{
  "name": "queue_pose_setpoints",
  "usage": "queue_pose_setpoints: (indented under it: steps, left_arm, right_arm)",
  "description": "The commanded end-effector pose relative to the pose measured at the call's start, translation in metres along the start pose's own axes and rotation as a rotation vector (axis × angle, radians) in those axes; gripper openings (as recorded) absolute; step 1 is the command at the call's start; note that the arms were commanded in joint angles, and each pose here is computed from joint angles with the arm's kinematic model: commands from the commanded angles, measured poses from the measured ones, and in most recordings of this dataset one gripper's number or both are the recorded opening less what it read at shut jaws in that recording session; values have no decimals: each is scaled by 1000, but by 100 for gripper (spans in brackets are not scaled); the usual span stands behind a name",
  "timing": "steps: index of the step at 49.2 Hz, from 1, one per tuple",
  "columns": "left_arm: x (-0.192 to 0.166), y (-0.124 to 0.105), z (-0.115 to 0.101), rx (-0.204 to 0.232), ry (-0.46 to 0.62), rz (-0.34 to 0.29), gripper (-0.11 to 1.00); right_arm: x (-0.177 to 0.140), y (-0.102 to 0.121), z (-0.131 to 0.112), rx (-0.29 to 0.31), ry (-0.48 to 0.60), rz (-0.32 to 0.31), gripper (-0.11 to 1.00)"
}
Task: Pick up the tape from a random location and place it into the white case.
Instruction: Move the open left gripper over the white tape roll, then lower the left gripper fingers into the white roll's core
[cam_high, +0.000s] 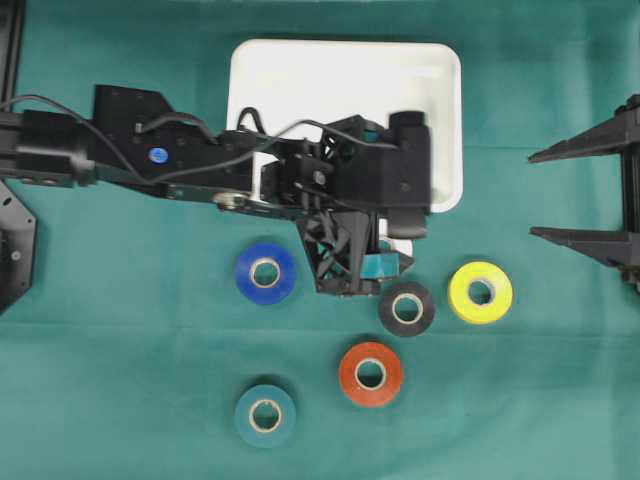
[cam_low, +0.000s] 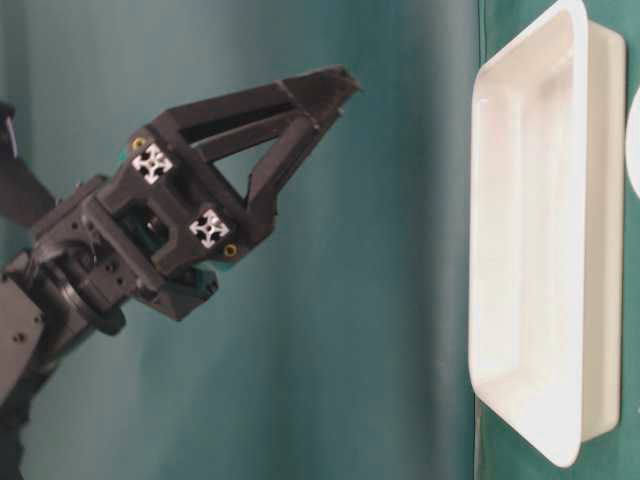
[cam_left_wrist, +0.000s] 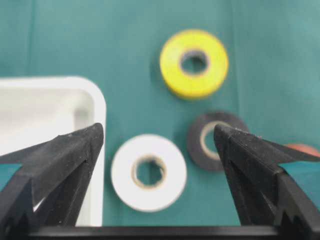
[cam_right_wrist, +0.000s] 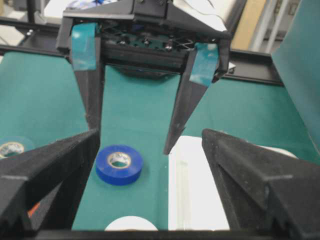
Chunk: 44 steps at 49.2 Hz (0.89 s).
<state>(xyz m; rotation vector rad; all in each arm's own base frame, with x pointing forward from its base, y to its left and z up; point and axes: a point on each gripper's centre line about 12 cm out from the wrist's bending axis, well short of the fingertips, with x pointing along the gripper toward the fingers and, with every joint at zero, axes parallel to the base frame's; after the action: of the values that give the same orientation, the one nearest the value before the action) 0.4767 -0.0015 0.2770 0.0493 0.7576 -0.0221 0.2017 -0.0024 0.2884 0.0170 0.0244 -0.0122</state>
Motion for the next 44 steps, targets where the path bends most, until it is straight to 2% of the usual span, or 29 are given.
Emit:
queue_pose_setpoints:
  steps: [1, 8, 18, 44]
  left_arm:
    - [-12, -3, 16, 7, 9, -5, 100]
    - [-8, -6, 16, 15, 91, -12, 100]
    - [-6, -9, 19, 23, 152, -20, 100]
    - [-3, -10, 19, 25, 157, -19, 100]
  right_arm:
    - [3, 0, 10, 2, -21, -1, 91]
    - [3, 0, 9, 2, -17, -1, 91]
    - [4, 0, 8, 2, -11, -1, 91]
    - [5, 0, 6, 2, -3, -1, 91]
